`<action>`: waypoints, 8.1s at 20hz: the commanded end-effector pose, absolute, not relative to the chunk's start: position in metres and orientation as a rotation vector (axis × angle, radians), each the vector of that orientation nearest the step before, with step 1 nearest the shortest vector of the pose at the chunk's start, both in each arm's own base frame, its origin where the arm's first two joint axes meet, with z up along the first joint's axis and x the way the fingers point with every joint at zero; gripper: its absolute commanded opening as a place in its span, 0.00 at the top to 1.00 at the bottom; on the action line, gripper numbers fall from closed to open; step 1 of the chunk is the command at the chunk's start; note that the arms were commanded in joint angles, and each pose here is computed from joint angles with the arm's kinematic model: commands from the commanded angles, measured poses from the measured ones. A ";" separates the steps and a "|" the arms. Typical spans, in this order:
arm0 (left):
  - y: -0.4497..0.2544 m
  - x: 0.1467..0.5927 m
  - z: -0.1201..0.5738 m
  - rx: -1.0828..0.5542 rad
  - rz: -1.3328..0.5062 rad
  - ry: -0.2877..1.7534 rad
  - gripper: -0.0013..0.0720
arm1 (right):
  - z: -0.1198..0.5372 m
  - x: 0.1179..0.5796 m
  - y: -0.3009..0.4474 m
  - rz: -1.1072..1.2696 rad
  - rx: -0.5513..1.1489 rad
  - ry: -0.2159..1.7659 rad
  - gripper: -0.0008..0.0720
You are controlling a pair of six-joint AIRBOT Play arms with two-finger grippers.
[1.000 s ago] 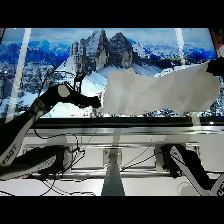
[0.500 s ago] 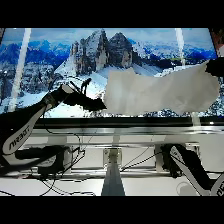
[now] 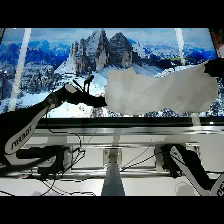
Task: Fold the clothes and pants, and hang the long-sleeved shirts on hangers.
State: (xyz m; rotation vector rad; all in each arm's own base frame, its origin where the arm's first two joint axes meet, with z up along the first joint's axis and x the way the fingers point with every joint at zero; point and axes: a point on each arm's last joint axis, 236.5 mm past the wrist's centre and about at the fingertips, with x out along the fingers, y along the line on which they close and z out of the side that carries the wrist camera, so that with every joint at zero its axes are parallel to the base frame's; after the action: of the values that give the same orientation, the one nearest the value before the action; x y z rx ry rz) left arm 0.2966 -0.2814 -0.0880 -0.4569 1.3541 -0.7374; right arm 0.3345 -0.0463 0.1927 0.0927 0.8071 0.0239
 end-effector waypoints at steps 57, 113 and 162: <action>-0.037 0.458 0.063 -0.255 -0.365 1.042 0.03 | -0.068 0.310 -0.131 0.023 0.584 1.490 0.40; 0.034 0.268 0.529 0.076 0.073 -0.278 0.97 | 0.518 0.214 0.097 0.428 -0.004 -0.153 0.97; 0.014 0.380 -0.044 -0.808 -0.597 1.559 0.97 | 0.059 0.355 -0.102 -0.058 0.112 1.331 0.27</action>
State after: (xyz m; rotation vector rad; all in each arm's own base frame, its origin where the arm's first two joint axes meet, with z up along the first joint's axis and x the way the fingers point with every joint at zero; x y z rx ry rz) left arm 0.3875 -0.0060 -0.0494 -0.7578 1.5669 -0.6064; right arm 0.3637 -0.0805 0.0416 0.1390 1.3711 0.0113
